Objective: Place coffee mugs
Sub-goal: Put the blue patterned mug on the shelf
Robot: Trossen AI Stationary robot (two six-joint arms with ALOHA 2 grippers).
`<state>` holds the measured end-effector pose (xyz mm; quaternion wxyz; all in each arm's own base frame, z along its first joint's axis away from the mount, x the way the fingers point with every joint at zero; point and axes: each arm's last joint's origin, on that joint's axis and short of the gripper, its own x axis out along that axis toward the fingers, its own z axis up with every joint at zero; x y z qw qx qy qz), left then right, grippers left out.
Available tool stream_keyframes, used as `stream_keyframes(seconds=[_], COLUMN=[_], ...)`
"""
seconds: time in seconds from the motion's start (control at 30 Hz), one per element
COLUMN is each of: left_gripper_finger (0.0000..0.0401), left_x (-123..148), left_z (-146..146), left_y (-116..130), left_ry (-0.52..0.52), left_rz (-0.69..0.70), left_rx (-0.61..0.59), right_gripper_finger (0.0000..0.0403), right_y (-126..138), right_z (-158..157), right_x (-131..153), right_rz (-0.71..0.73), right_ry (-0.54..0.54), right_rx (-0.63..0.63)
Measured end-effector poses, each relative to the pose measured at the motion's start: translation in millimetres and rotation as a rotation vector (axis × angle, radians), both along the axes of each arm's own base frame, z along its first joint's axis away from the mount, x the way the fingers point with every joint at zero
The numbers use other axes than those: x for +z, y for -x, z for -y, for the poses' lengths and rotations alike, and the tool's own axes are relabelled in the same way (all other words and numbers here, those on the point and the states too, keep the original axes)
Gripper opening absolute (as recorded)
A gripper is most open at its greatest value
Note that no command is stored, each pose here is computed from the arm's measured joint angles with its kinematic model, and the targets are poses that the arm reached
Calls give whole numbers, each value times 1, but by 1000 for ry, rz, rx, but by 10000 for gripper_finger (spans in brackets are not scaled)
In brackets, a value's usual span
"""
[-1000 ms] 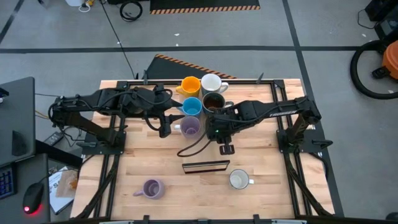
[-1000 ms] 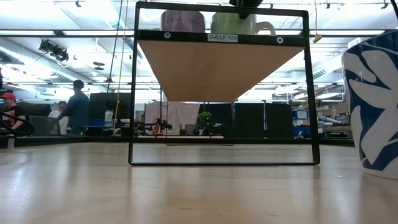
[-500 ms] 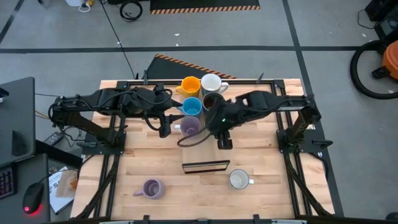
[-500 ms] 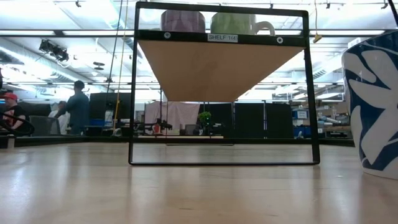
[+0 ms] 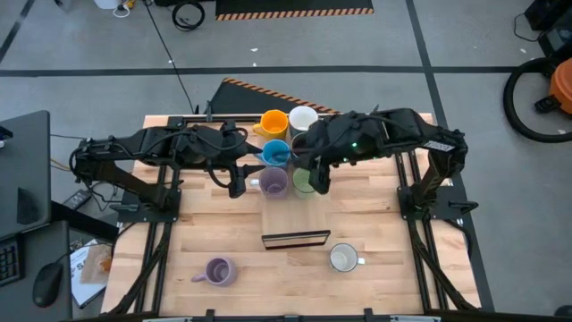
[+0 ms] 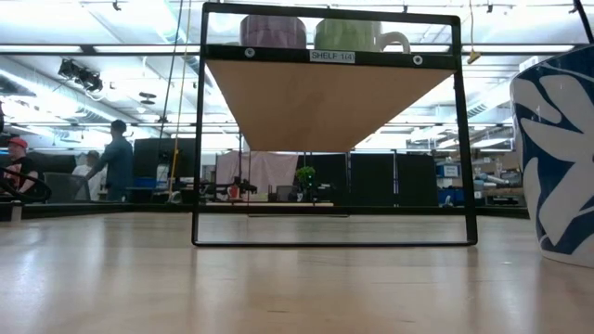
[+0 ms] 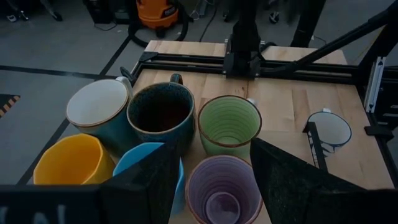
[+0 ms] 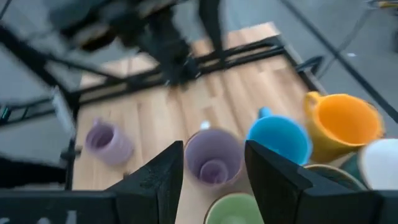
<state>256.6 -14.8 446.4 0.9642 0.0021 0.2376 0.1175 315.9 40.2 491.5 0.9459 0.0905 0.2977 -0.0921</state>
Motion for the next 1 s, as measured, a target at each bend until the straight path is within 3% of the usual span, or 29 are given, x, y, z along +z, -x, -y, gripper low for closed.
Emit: stream_keyframes(seconds=[0.17, 0.33, 0.47, 0.7, 1.0], left_gripper_finger=[204, 204, 204, 204, 204], left_x=[0, 0, 0, 0, 0], left_z=[0, 0, 0, 0, 0], left_y=[0, 0, 0, 0, 0], left_ry=[0, 0, 0, 0, 0], left_rz=[1, 0, 1, 1, 1], left_rx=[0, 0, 0, 0, 0], right_gripper_finger=[175, 173, 173, 173, 173], right_y=[9, 30, 46, 66, 70], right_z=[7, 16, 20, 26, 27], right_x=[12, 28, 40, 52, 53], right_rz=[103, 238, 337, 434, 456], right_ry=[-40, -231, -324, -314, -307], right_rx=[-159, -390, -495, -618, -665])
